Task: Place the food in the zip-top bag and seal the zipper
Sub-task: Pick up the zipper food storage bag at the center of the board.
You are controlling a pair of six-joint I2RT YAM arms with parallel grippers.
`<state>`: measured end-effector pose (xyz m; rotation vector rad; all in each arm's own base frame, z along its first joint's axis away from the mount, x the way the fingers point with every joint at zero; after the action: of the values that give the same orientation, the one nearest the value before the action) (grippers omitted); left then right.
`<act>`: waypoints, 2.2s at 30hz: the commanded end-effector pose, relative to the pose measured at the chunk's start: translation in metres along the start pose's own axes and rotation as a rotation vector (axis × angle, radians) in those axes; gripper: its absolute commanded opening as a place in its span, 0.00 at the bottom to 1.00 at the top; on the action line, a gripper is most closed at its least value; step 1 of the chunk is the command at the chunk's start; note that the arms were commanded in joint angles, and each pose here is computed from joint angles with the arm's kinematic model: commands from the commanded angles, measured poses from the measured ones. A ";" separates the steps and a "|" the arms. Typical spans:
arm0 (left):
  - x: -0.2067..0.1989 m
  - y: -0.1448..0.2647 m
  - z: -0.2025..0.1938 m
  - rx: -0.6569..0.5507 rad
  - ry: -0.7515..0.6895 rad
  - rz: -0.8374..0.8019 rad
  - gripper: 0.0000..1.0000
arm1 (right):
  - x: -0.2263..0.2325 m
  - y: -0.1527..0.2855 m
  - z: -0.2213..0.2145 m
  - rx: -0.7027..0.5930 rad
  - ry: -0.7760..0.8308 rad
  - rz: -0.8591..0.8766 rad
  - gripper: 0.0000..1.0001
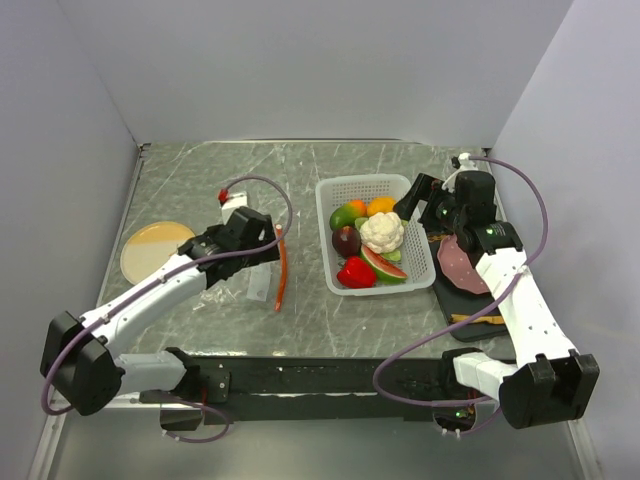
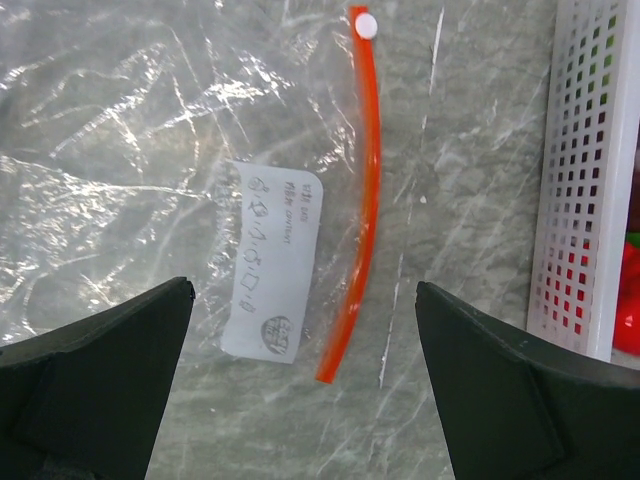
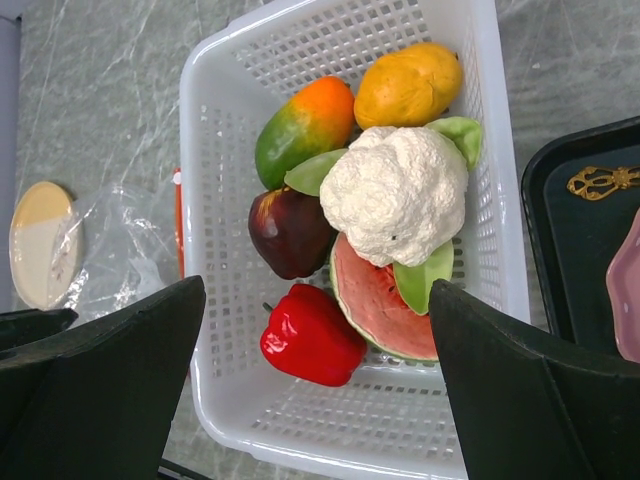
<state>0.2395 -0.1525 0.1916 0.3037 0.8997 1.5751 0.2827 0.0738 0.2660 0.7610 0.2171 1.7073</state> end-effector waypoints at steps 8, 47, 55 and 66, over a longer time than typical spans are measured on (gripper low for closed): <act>-0.034 -0.025 -0.016 0.046 -0.038 -0.013 0.96 | 0.003 0.004 0.012 -0.022 0.003 -0.013 1.00; -0.055 -0.103 -0.059 0.144 -0.102 0.125 0.45 | 0.000 0.005 0.010 -0.006 0.002 -0.036 1.00; -0.051 -0.105 -0.064 0.136 -0.077 0.136 0.40 | 0.000 0.006 0.010 -0.005 0.009 -0.042 1.00; -0.050 -0.104 -0.062 0.127 -0.072 0.142 0.19 | -0.001 0.004 0.005 0.007 -0.005 -0.034 1.00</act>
<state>0.2823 -0.2238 0.0835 0.5817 0.9512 1.6086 0.2795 0.0688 0.2530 0.8039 0.2836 1.6402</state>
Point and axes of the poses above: each gripper's point midway between its finger pads, its own y axis back along the fingers, its own x axis along the line the jaws close on, z = x × y, the point moved 6 cm from there along y, back along the fingers, and after that the axes turned 8 degrees about y, right-handed, at the moved point
